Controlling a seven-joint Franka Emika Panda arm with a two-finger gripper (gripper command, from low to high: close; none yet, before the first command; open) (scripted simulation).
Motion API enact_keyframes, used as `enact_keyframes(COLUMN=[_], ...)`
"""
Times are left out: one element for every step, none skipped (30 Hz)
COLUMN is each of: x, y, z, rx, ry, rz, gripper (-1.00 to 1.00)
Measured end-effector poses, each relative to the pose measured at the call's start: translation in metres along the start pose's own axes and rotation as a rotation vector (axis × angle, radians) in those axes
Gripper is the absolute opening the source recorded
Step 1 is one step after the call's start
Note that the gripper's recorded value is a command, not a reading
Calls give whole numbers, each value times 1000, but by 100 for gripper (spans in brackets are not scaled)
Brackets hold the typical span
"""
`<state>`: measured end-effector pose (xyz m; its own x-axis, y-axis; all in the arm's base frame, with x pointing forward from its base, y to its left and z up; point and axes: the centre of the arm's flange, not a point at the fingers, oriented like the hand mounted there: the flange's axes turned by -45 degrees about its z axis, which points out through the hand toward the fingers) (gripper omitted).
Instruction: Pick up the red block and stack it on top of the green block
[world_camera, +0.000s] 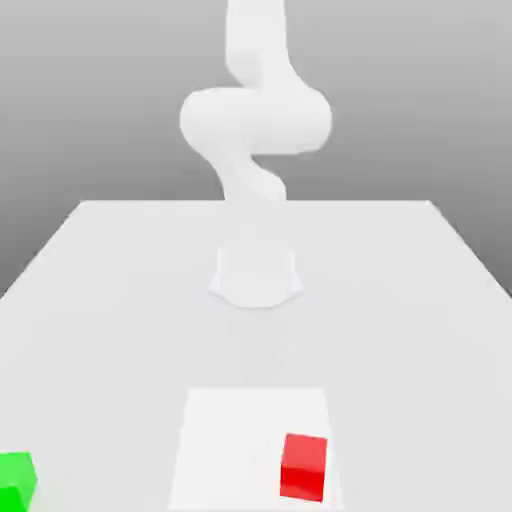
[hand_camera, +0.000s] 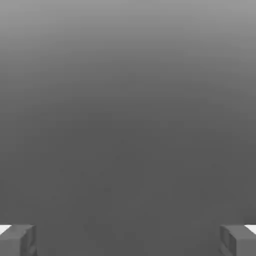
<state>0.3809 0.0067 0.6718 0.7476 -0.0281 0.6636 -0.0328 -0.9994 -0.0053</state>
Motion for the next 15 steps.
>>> enact_keyframes(x=[-2,-4,-7,-11,-16,-22,-29,-36,-44,-53,-62,-72,-83,-94,-106], y=[-3,-6,-8,-10,-12,-14,-16,-18,-20,-22,-23,-25,-27,-28,-30], z=[22,44,64,84,104,124,143,162,181,199,216,234,250,266,282], rx=[-8,-15,-21,-27,-33,-38,-43,-47,-51,-55,-58,-61,-63,-65,-66], ry=[-32,-62,-92,-122,-151,-180,-210,-239,-268,-297,-326,-355,-384,-413,-442], rz=[5,11,16,21,25,30,35,41,46,51,56,61,67,72,78], gripper=[0,0,0,0,0,0,0,0,0,0,0,0,0,0,0])
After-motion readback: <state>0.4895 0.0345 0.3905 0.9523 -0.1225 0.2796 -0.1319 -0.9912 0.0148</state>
